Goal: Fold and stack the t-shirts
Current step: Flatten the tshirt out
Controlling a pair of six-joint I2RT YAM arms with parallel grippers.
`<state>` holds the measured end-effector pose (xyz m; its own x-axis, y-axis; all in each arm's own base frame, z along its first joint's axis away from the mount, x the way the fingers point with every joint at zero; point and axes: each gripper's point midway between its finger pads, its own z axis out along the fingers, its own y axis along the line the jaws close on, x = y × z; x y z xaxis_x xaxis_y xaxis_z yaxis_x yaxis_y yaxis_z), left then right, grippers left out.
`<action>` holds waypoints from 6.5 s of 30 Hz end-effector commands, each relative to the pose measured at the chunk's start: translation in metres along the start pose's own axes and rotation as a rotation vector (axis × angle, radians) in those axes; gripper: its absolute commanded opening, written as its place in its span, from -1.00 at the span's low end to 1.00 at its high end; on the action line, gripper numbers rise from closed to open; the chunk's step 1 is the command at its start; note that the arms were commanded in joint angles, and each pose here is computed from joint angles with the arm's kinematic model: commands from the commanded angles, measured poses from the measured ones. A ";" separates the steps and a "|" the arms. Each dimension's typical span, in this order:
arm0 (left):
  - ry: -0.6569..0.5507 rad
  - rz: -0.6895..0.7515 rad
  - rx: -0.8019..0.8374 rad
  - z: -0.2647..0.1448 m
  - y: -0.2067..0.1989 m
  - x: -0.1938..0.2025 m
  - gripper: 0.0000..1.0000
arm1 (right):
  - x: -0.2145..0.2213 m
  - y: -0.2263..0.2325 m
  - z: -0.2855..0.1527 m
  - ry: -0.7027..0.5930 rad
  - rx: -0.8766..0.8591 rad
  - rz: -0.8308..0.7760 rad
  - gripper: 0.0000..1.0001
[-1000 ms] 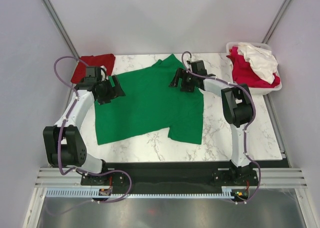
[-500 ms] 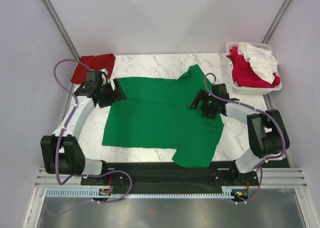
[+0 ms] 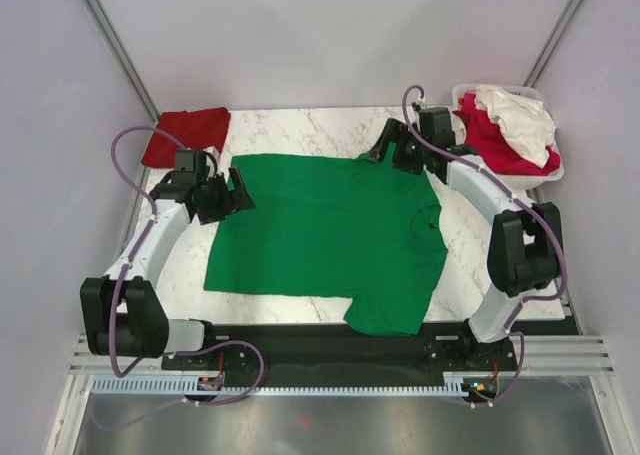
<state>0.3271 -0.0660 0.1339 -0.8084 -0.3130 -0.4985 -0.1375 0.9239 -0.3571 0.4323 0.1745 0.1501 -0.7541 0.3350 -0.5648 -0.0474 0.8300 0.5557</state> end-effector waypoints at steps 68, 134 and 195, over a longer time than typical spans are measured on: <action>0.040 0.203 -0.002 -0.005 -0.014 0.044 0.76 | -0.143 0.043 0.174 -0.227 -0.372 0.058 0.80; -0.183 0.133 -0.039 0.071 -0.082 -0.207 0.89 | -0.153 -0.014 0.082 -0.129 0.135 -0.170 0.96; -0.312 -0.428 -0.106 0.021 0.075 0.038 0.70 | 0.119 -0.050 -0.122 -0.056 0.213 -0.138 0.96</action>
<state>0.2854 -0.0151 0.0558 -0.5394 -0.6707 -0.5092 -0.4995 0.7416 -0.4477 0.2563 0.1151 0.1221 -0.7361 0.2421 -0.6321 0.0296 0.9445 0.3273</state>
